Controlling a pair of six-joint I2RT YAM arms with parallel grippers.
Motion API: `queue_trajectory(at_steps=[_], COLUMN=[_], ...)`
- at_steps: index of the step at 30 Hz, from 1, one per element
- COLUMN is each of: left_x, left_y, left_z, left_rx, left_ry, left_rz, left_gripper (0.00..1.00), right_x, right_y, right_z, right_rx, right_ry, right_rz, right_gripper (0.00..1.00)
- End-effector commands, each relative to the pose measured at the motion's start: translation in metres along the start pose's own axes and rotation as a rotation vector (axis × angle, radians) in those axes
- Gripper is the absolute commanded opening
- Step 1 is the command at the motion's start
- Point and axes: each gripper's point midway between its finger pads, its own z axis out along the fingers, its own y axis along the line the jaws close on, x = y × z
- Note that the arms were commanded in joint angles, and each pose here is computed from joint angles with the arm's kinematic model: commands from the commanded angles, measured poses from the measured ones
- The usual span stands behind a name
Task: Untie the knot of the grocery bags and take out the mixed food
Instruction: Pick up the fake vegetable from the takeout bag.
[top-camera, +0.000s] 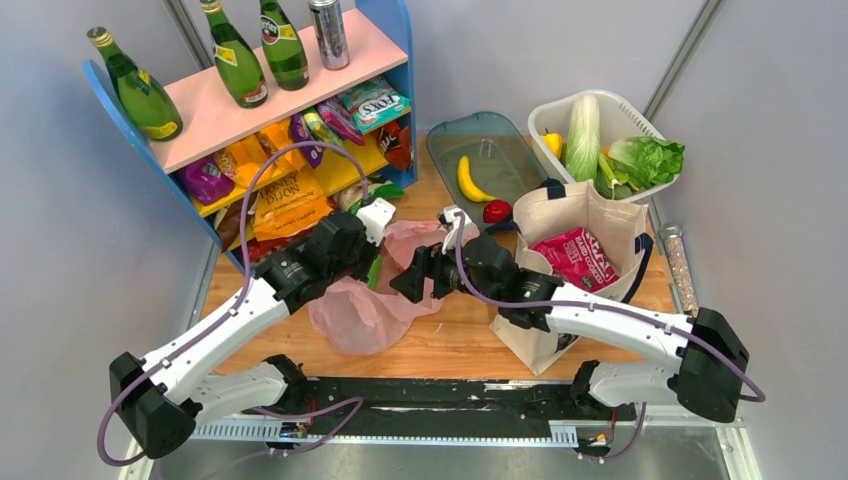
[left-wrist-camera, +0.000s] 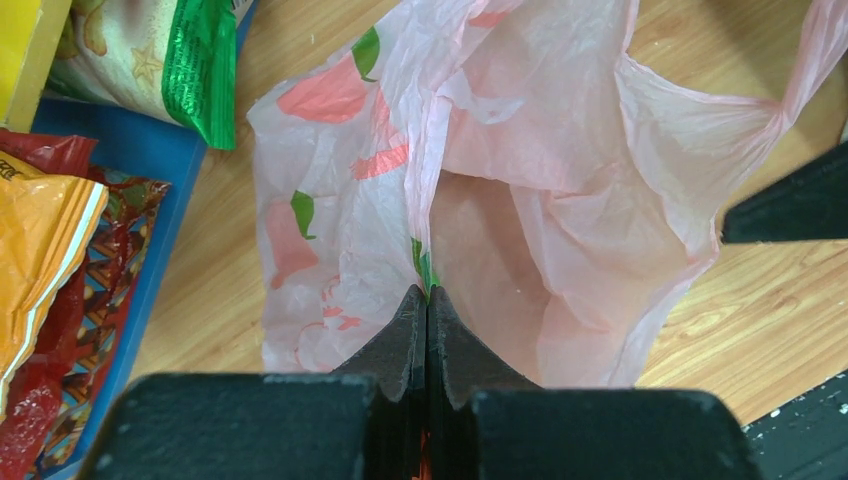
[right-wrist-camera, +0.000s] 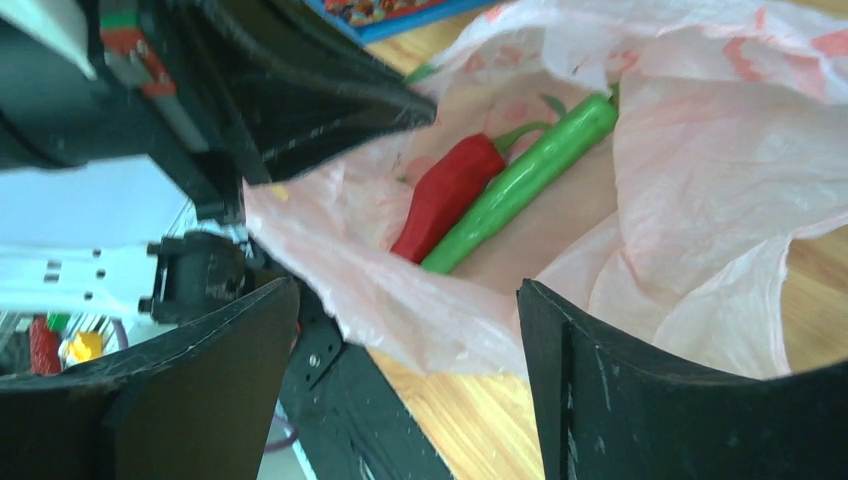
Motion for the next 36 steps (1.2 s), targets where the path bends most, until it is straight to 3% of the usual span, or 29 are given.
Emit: queue_trajectory(at_steps=[1, 9, 16, 26, 36], left_x=[-0.024, -0.024, -0.027, -0.028, -0.031], left_y=[0.009, 0.011, 0.010, 0.005, 0.003], left_z=[-0.008, -0.012, -0.014, -0.012, -0.014], left_rx=[-0.032, -0.038, -0.031, 0.002, 0.017], left_ry=[-0.076, -0.108, -0.126, -0.137, -0.156], left_rz=[0.011, -0.001, 0.000, -0.002, -0.004], left_gripper=[0.00, 0.00, 0.00, 0.00, 0.00], right_x=[0.031, 0.009, 0.020, 0.064, 0.091], right_y=[-0.004, -0.008, -0.013, -0.045, -0.103], right_z=[-0.014, 0.034, 0.092, 0.151, 0.174], right_rx=[-0.021, 0.003, -0.040, -0.003, 0.197], right_ry=[0.119, -0.018, -0.027, 0.079, 0.084], right_rz=[-0.018, 0.035, 0.011, 0.011, -0.101], right_gripper=[0.78, 0.65, 0.60, 0.81, 0.83])
